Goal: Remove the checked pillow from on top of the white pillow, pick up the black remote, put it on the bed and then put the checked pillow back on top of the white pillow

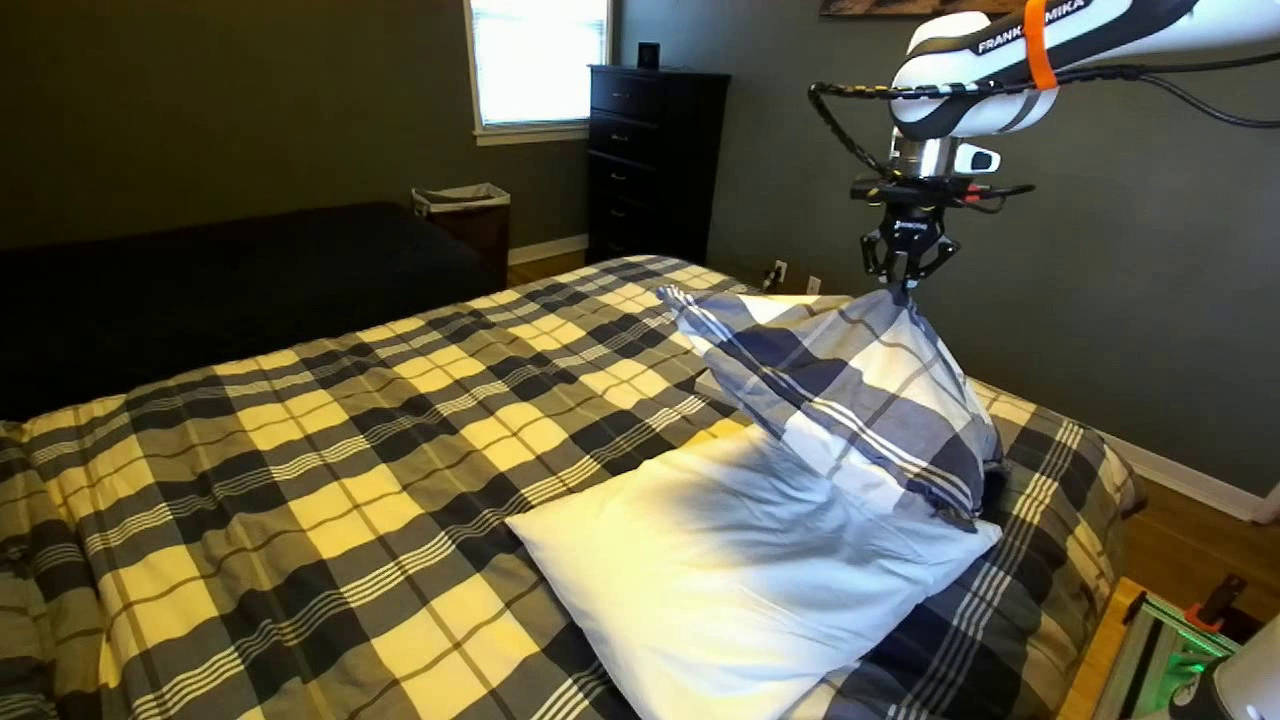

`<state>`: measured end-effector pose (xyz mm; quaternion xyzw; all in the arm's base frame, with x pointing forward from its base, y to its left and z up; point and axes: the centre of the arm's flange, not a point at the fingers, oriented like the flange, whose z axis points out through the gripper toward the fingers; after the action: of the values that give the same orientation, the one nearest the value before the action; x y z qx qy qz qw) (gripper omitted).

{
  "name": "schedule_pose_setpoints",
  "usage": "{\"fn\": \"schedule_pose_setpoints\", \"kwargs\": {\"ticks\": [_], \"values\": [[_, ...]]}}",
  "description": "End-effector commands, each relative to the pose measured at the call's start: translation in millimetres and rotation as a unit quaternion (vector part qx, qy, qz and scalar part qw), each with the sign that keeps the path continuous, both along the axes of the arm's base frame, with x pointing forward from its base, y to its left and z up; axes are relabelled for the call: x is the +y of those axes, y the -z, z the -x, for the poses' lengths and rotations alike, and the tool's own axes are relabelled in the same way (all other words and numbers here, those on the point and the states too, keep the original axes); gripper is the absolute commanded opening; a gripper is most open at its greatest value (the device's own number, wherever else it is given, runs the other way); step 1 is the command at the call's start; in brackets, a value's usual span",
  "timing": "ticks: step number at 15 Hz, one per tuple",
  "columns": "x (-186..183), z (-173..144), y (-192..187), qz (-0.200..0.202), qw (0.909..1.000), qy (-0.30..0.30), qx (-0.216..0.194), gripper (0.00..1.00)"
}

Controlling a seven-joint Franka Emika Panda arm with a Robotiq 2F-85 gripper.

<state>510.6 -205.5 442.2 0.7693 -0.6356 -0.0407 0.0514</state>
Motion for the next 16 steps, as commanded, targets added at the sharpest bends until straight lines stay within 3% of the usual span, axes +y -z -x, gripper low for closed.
{"fn": "schedule_pose_setpoints", "kwargs": {"ticks": [1,6,12,16], "values": [[48,17,-23,0.007,0.9999,0.002,0.011,0.02],[96,20,-13,-0.021,0.9967,-0.031,0.072,0.02],[114,19,-5,-0.041,0.9874,-0.035,0.149,0.02],[110,19,-15,-0.018,0.9859,0.020,0.165,0.02]]}}
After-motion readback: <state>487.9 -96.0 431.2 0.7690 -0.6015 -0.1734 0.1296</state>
